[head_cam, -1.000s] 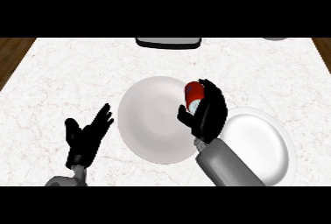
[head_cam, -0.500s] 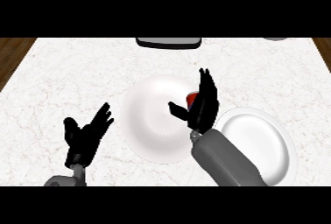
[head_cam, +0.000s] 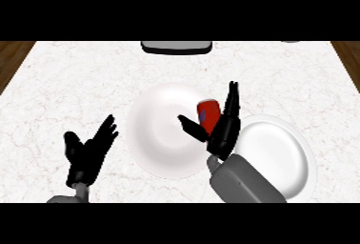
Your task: Pick the can from the plate and place it in the plate
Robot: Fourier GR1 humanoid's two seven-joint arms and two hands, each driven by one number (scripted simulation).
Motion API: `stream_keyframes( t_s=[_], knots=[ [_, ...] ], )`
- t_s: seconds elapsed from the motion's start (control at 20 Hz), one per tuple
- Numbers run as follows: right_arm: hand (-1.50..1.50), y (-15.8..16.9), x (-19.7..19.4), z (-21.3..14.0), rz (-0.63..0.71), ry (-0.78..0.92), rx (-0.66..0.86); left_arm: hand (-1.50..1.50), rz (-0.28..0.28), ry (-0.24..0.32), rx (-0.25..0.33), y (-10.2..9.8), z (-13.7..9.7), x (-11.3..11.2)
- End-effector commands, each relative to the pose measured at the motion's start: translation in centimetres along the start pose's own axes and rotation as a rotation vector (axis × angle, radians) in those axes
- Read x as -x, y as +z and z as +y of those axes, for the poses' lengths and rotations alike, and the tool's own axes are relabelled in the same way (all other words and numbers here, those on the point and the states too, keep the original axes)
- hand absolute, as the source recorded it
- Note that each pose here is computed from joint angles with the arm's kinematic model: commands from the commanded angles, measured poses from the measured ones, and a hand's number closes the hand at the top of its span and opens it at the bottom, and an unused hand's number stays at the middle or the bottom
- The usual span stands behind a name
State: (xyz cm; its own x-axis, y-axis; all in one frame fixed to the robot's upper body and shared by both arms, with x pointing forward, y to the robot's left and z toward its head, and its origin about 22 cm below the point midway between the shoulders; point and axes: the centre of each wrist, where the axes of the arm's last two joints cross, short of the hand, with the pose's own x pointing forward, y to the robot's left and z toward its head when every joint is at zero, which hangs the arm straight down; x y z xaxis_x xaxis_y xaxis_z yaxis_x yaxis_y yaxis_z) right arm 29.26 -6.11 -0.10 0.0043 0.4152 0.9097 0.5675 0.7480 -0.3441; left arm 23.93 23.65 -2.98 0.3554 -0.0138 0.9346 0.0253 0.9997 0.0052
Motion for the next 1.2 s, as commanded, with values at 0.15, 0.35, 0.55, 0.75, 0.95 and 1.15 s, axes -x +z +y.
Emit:
stream_keyframes(
  t_s=[0.15, 0.35, 0.55, 0.75, 0.95, 1.15],
  knots=[
    [-1.5, 6.8, 0.4, -4.3, 0.03, -0.164, -0.124, 0.0, 0.02, 0.006, -0.019, 0.3, -1.2, 0.4],
    [-1.5, 8.8, 1.1, -7.5, 0.012, -0.182, -0.204, 0.0, 0.022, 0.004, -0.025, 0.7, -0.6, 0.3],
    [-1.5, 11.7, 3.0, -11.0, 0.018, -0.127, -0.246, 0.0, 0.017, 0.008, -0.034, 0.8, 0.0, 0.5],
    [-1.5, 11.2, 3.7, -11.2, -0.007, -0.062, -0.273, 0.0, 0.024, -0.001, -0.017, 0.9, -1.1, -0.7],
    [-1.5, 14.3, 5.4, -10.8, -0.008, -0.034, -0.273, 0.0, 0.035, -0.002, -0.018, 0.9, 0.9, 0.4],
    [-1.5, 15.6, 5.6, -12.1, 0.019, -0.03, -0.273, 0.0, 0.018, 0.012, -0.031, 1.3, -0.5, 1.8]
  ],
)
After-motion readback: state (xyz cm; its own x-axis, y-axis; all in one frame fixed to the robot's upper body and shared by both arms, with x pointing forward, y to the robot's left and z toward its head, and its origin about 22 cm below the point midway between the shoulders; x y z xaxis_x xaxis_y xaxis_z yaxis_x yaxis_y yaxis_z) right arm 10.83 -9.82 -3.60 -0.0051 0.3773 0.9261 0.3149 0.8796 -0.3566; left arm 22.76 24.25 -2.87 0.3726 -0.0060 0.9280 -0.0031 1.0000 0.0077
